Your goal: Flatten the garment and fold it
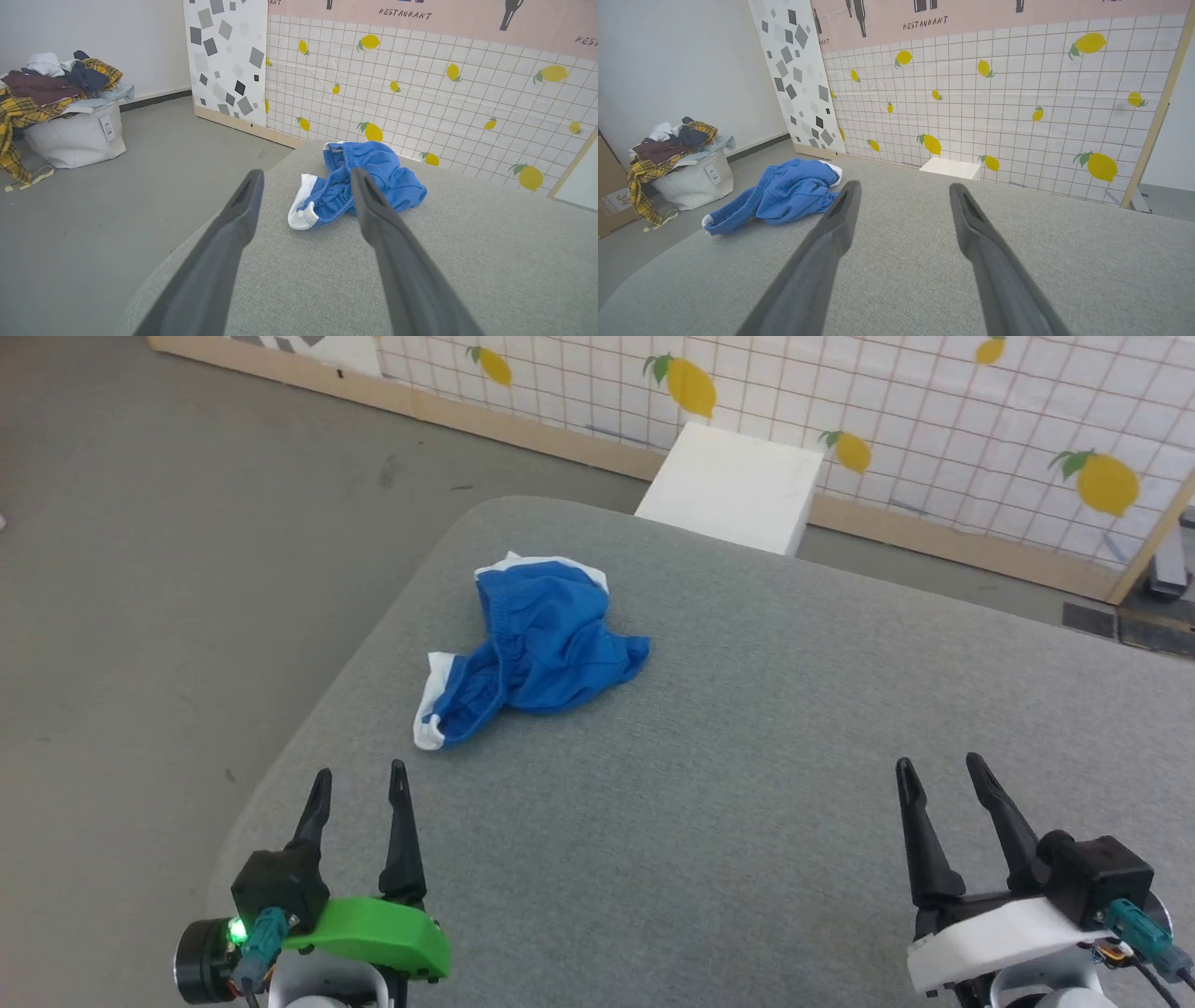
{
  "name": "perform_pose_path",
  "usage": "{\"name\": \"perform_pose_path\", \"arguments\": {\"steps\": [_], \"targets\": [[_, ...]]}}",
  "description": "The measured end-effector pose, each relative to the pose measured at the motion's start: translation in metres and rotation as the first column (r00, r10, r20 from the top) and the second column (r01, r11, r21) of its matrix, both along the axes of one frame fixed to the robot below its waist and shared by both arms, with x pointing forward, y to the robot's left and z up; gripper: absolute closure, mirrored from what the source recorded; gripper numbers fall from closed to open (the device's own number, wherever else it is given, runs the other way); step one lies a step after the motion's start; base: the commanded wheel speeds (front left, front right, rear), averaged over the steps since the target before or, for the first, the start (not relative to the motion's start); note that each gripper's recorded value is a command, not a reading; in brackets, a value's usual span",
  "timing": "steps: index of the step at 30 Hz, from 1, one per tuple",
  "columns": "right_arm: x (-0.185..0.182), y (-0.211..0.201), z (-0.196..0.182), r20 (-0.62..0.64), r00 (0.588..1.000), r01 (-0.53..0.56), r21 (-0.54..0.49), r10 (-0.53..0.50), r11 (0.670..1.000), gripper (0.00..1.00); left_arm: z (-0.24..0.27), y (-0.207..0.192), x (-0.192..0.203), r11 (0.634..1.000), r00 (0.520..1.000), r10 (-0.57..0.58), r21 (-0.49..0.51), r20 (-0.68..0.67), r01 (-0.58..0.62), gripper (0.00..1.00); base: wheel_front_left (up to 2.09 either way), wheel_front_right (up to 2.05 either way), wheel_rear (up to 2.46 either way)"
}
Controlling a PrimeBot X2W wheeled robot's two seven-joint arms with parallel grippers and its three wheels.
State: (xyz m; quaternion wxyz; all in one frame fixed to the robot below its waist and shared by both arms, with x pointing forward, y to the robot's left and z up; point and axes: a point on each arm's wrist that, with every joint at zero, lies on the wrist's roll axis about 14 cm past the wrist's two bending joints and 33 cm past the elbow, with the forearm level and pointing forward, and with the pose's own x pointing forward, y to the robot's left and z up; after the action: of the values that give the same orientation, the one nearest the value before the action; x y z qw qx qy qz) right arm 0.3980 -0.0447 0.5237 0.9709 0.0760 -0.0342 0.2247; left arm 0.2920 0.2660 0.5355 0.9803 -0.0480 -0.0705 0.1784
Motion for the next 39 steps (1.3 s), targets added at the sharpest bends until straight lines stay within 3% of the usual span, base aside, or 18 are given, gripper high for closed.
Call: {"name": "perform_pose_path", "arguments": {"steps": [39], "targets": [[0.0,0.039,-0.001,0.02,0.994,-0.104,0.053,0.104,0.993,0.0,-0.007,0.018,-0.033,0.994,0.994,0.111,0.004,0.017,-0.112,0.0,0.0,0.0,0.0]]}}
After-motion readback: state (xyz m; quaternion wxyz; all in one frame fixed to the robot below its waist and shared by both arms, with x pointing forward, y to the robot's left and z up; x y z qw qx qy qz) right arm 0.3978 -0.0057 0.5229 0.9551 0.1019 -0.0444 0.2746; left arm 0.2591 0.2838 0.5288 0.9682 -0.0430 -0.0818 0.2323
